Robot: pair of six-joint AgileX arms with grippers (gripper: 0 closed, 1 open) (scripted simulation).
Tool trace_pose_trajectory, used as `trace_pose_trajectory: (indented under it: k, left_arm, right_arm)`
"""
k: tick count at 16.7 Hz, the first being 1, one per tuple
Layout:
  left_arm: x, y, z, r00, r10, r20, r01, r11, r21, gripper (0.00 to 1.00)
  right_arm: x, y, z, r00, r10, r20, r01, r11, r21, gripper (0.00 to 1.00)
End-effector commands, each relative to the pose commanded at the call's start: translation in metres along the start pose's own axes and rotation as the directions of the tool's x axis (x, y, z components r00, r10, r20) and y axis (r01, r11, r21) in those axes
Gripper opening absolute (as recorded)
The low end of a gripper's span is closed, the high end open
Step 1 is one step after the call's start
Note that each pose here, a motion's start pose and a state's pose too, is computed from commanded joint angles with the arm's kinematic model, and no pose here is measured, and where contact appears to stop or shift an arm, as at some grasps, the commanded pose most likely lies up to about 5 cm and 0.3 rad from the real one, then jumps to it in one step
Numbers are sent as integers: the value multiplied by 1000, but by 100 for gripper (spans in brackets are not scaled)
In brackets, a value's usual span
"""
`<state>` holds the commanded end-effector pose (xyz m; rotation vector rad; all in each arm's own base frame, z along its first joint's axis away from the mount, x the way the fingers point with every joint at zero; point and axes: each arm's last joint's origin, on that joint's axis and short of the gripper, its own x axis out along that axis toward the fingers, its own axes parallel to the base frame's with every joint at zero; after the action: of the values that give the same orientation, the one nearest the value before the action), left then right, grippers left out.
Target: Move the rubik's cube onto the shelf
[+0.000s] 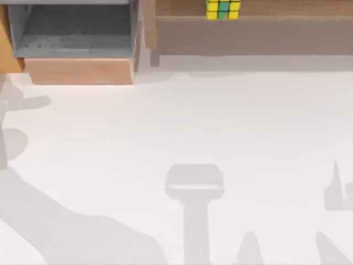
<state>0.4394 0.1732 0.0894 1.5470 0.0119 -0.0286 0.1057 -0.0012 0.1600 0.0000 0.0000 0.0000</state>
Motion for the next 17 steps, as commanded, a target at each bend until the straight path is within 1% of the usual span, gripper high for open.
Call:
trace_pose_trajectory:
  k: [1,14,15,17]
  left_arm:
    - [0,0,0,1000,0,0,0,1000,0,0]
    - [0,0,0,1000,0,0,0,1000,0,98]
    - [0,0,0,1000,0,0,0,1000,0,100]
    - [0,0,0,1000,0,0,0,1000,0,100]
  right_arm:
    - [0,0,0,1000,0,0,0,1000,0,100]
    - [0,0,0,1000,0,0,0,1000,0,100]
    - [0,0,0,1000,0,0,0,1000,0,100]
    - [0,0,0,1000,0,0,0,1000,0,100]
